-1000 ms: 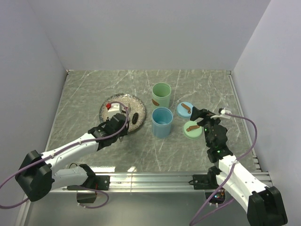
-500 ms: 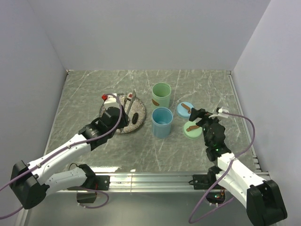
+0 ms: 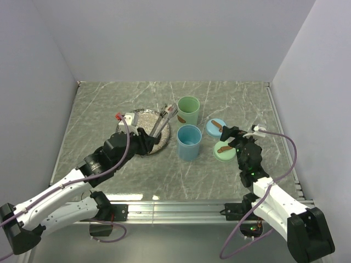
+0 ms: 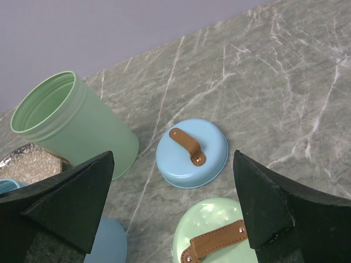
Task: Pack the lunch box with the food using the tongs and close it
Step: Place the food into the lunch box
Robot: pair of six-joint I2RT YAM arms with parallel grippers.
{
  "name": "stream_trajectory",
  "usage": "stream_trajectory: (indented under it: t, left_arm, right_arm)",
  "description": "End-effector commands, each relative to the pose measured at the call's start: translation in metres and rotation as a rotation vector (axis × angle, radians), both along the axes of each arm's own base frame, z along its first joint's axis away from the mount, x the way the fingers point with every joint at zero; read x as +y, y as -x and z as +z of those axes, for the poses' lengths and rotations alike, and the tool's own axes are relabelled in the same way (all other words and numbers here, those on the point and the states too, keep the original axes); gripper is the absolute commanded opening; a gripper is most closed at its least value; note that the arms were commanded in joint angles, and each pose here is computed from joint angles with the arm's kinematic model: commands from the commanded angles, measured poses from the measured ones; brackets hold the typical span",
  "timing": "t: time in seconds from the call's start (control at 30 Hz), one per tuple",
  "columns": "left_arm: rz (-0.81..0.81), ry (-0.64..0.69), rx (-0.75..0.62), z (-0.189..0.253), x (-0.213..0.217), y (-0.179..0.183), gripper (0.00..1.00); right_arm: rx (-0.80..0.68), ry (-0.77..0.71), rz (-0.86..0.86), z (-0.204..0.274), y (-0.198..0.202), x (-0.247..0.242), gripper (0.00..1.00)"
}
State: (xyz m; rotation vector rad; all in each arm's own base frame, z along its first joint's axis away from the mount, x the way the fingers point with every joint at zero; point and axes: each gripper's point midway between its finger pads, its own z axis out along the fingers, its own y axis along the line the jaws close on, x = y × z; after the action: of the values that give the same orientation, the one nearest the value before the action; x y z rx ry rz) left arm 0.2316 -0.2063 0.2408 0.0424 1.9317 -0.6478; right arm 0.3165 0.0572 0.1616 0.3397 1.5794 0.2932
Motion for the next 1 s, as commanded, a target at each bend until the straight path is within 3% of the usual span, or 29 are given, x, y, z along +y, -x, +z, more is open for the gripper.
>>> stream_trajectory:
  t: [0.0, 0.43, 0.97]
  left_arm:
    - [-0.110, 0.068, -0.077, 0.024, -0.018, 0.009, 0.24]
    - [-0.270, 0.108, -0.082, 0.023, -0.035, 0.042, 0.23]
    - [-0.327, 0.055, -0.030, 0.008, -0.053, 0.044, 0.25]
  right_arm:
    - [-0.062, -0.025, 0.004, 0.023, -0.005, 0.004, 0.95]
    - [-0.057, -0.027, 0.013, 0.022, -0.006, 0.006, 0.95]
    - [-0.057, -0.027, 0.016, 0.022, -0.007, 0.006, 0.96]
